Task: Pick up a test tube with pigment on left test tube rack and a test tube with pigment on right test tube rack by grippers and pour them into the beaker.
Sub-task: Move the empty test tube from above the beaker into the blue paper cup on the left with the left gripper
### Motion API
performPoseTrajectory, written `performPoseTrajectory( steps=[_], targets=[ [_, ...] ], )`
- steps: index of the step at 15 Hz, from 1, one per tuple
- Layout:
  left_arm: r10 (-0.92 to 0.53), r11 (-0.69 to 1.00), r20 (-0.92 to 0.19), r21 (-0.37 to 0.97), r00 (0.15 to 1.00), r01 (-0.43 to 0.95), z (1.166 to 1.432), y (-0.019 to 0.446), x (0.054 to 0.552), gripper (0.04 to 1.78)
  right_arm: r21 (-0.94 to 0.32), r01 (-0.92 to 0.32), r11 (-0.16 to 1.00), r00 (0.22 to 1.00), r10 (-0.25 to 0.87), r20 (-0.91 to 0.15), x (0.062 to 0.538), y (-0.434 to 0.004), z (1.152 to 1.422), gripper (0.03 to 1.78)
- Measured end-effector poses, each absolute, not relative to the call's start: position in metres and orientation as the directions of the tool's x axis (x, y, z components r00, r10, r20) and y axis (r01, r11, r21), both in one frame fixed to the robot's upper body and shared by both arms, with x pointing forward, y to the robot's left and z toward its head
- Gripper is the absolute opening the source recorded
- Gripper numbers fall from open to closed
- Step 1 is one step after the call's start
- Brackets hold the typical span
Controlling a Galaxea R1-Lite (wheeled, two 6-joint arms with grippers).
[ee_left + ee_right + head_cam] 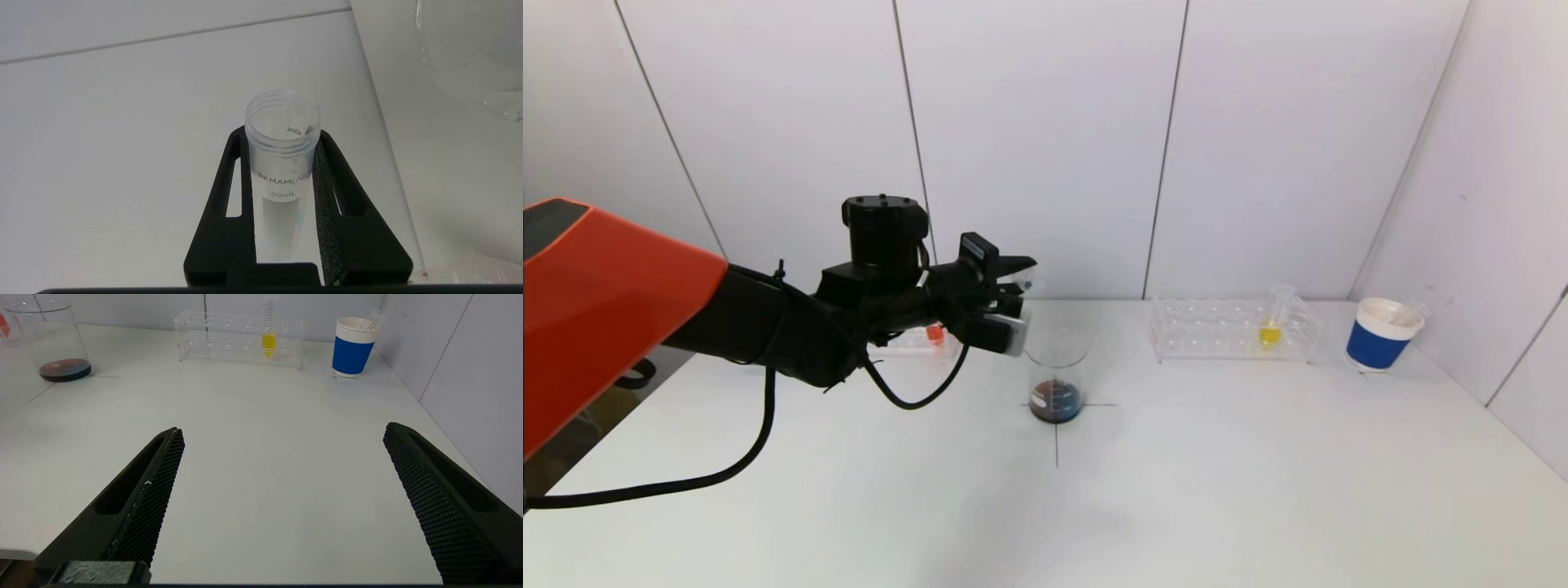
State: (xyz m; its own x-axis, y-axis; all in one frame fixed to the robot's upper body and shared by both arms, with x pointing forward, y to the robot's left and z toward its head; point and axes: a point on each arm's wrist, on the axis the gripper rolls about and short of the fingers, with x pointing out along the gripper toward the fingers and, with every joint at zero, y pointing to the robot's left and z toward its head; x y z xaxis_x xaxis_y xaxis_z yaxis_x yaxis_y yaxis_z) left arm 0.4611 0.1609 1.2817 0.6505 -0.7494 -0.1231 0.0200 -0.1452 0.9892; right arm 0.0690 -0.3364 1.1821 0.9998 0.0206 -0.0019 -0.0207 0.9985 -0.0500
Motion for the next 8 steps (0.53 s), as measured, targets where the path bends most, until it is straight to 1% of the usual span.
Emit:
performPoseTrajectory(
  steps=[2,6,8],
  targets=[
    [-0.698,-0.113,-0.136,0.990,0.704,0.079,1.294,0.165,0.455,0.43,-0.050,-0.020,0.999,1.000,0.020,-0.001,0.069,-0.336,1.182,1.77],
    [-0.625,0.010,-0.092,0.992,0.775,0.126,1.322,0.171,0.450,0.43,-0.050,-0.020,0.999,1.000,0.020,-0.002,0.069,-0.336,1.182,1.77],
    [-0.574,0.116,-0.054,0.982,0.817,0.146,1.346,0.172,0.449,0.43,-0.050,-0.021,0.999,1.000,0.021,-0.002,0.069,-0.336,1.182,1.77]
  ],
)
